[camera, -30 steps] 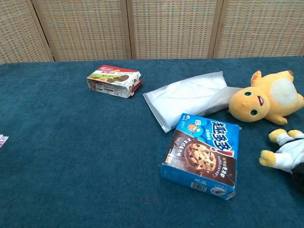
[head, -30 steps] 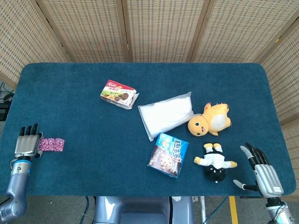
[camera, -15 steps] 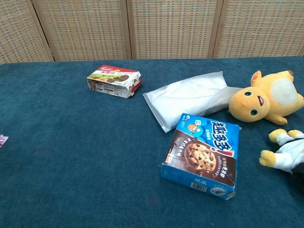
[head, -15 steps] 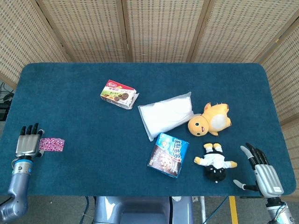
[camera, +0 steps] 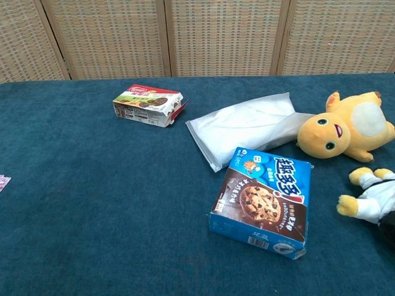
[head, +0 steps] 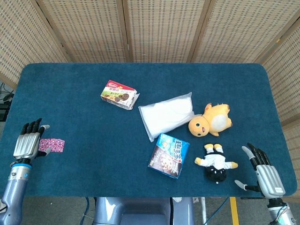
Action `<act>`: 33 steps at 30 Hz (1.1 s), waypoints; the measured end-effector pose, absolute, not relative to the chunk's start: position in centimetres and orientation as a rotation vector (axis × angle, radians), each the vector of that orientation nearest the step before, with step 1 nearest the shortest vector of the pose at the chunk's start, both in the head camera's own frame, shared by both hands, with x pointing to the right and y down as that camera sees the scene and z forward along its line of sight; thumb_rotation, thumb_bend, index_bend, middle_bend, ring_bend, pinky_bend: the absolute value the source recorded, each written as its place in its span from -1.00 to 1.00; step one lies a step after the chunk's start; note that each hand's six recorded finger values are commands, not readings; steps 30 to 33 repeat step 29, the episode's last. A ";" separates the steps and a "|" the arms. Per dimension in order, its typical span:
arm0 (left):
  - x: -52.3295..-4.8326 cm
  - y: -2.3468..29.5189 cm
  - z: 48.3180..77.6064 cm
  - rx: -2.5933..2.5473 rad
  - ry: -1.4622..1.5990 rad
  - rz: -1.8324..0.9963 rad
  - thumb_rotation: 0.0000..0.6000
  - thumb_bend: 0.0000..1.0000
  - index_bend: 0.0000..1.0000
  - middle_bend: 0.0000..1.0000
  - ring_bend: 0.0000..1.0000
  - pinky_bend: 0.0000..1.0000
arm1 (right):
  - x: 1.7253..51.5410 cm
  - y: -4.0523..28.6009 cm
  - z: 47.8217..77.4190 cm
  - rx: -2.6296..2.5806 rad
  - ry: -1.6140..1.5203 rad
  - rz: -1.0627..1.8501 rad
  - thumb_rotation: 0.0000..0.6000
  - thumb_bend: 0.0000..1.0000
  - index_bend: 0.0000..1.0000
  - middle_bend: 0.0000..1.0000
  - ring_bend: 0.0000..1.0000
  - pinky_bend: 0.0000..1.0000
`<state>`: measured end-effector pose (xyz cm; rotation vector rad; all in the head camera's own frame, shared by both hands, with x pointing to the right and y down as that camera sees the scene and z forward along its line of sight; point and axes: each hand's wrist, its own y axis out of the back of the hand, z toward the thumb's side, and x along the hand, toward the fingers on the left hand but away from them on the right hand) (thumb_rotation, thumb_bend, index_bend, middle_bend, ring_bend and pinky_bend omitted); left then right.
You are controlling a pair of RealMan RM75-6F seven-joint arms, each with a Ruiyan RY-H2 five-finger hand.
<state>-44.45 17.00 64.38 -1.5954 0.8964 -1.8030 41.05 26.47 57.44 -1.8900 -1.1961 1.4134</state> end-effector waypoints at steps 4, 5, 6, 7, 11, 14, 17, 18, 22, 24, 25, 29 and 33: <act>-43.4 17.7 62.7 -1.623 0.955 -1.728 1.00 -0.47 -0.64 -1.00 -1.00 -1.00 | 41.1 26.5 57.4 -1.886 -1.194 1.415 1.00 -0.79 -0.91 -1.00 -1.00 -1.00; -43.2 17.9 62.3 -1.629 0.962 -1.715 1.00 -0.47 -0.64 -1.00 -1.00 -1.00 | 41.1 26.5 57.4 -1.884 -1.193 1.416 1.00 -0.79 -0.91 -1.00 -1.00 -1.00; -43.0 18.2 61.9 -1.632 0.968 -1.698 1.00 -0.47 -0.64 -1.00 -1.00 -1.00 | 41.1 26.5 57.4 -1.882 -1.192 1.418 1.00 -0.79 -0.91 -1.00 -1.00 -1.00; -42.8 18.3 61.6 -1.630 0.970 -1.686 1.00 -0.47 -0.64 -1.00 -1.00 -1.00 | 41.1 26.5 57.4 -1.880 -1.191 1.419 1.00 -0.79 -0.91 -1.00 -1.00 -1.00; -42.0 19.3 60.0 -1.618 0.971 -1.642 1.00 -0.47 -0.66 -1.00 -1.00 -1.00 | 41.4 26.4 57.3 -1.867 -1.197 1.426 1.00 -0.79 -0.91 -1.00 -1.00 -1.00; -41.4 20.6 59.0 -1.624 0.956 -1.620 1.00 -0.47 -0.75 -1.00 -1.00 -1.00 | 41.8 26.1 56.7 -1.843 -1.212 1.422 1.00 -0.79 -0.91 -1.00 -1.00 -1.00; -41.2 21.7 58.3 -1.608 0.931 -1.599 1.00 -0.48 -0.92 -1.00 -1.00 -1.00 | 42.1 25.9 56.2 -1.827 -1.222 1.419 1.00 -0.79 -0.92 -1.00 -1.00 -1.00; -41.2 22.1 58.1 -1.604 0.923 -1.596 1.00 -0.48 -0.96 -1.00 -1.00 -1.00 | 42.1 25.9 56.0 -1.822 -1.223 1.418 1.00 -0.79 -0.91 -1.00 -1.00 -1.00; -41.2 22.5 57.5 -1.592 0.919 -1.576 1.00 -0.48 -1.00 -1.00 -1.00 -1.00 | 42.1 25.9 55.9 -1.810 -1.216 1.416 1.00 -0.79 -0.91 -1.00 -1.00 -1.00; -41.4 22.7 57.1 -1.588 0.928 -1.561 1.00 -0.48 -1.00 -1.00 -1.00 -1.00 | 42.0 26.0 55.9 -1.807 -1.206 1.417 1.00 -0.79 -0.91 -1.00 -1.00 -1.00; -41.5 22.7 56.9 -1.587 0.932 -1.554 1.00 -0.48 -1.00 -1.00 -1.00 -1.00 | 41.9 26.0 55.8 -1.806 -1.202 1.416 1.00 -0.79 -0.91 -1.00 -1.00 -1.00; -41.9 22.9 56.4 -1.583 0.948 -1.543 1.00 -0.48 -1.00 -1.00 -1.00 -1.00 | 41.6 26.0 55.7 -1.808 -1.201 1.407 1.00 -0.79 -0.91 -1.00 -1.00 -1.00; -41.9 22.9 56.4 -1.583 0.948 -1.543 1.00 -0.48 -1.00 -1.00 -1.00 -1.00 | 41.6 26.0 55.7 -1.808 -1.201 1.407 1.00 -0.79 -0.91 -1.00 -1.00 -1.00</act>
